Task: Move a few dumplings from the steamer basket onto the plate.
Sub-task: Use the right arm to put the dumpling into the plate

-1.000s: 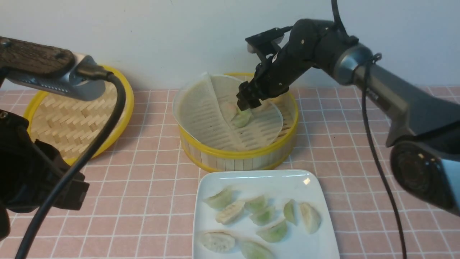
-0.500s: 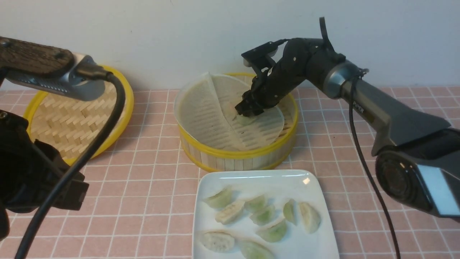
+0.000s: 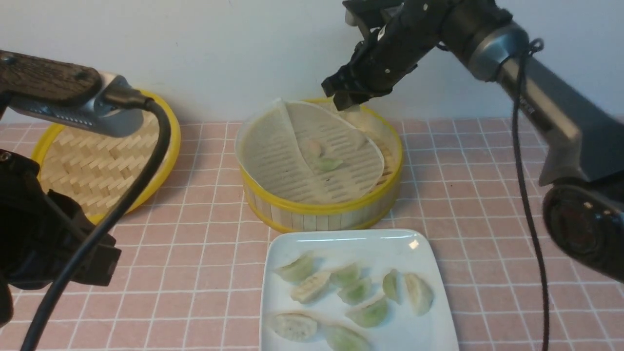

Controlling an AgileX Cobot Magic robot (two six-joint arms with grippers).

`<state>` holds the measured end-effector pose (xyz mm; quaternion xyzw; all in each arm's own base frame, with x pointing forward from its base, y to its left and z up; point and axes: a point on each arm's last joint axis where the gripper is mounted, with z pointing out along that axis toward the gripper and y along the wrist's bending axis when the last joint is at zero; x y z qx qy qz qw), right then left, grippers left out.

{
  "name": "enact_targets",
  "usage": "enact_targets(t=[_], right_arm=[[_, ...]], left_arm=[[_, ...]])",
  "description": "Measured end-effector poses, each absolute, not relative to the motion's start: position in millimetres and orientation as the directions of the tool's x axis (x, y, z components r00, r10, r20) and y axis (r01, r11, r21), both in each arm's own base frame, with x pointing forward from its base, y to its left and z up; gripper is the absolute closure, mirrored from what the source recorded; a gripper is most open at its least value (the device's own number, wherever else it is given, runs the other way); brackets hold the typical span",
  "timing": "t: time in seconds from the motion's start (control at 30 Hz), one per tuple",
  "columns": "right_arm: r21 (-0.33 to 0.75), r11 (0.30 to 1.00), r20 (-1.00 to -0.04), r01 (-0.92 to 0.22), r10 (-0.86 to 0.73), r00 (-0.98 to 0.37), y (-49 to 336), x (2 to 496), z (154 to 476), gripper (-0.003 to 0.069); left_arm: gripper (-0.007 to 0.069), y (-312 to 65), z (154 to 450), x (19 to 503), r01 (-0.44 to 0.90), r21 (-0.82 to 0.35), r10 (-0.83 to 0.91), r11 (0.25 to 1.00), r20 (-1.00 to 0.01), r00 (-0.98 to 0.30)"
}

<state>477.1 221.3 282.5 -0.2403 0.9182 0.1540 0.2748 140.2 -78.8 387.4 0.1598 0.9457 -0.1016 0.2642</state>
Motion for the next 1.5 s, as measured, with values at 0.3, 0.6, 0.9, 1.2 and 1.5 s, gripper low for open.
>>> enact_targets(t=[0.3,0.6,0.9,1.2,1.5], right_arm=[[0.241,0.817,-0.317,-0.523,-0.443,-0.839,190,328,295,0.0498],[0.259,0.822,-0.215,-0.508,-0.463,-0.860,189,247,206,0.0498],[0.247,0.842,-0.230,-0.479,-0.429,-0.873,193,257,193,0.0260],[0.167,0.831,-0.313,-0.531,-0.466,-0.827,170,233,283,0.0388],[0.094,0.874,-0.802,-0.476,-0.216,-0.556,84,129,394,0.0664]], left_arm=[[0.0631,-79,388,141,0.360,-0.108,0.250,0.927,-0.539,-0.805],[0.0631,-80,389,142,0.364,-0.107,0.250,0.925,-0.551,-0.796],[0.0631,-80,388,141,0.366,-0.108,0.252,0.924,-0.548,-0.797],[0.0631,-80,388,140,0.368,-0.118,0.254,0.922,-0.532,-0.807],[0.0631,-81,388,140,0.369,-0.122,0.252,0.921,-0.536,-0.806]])
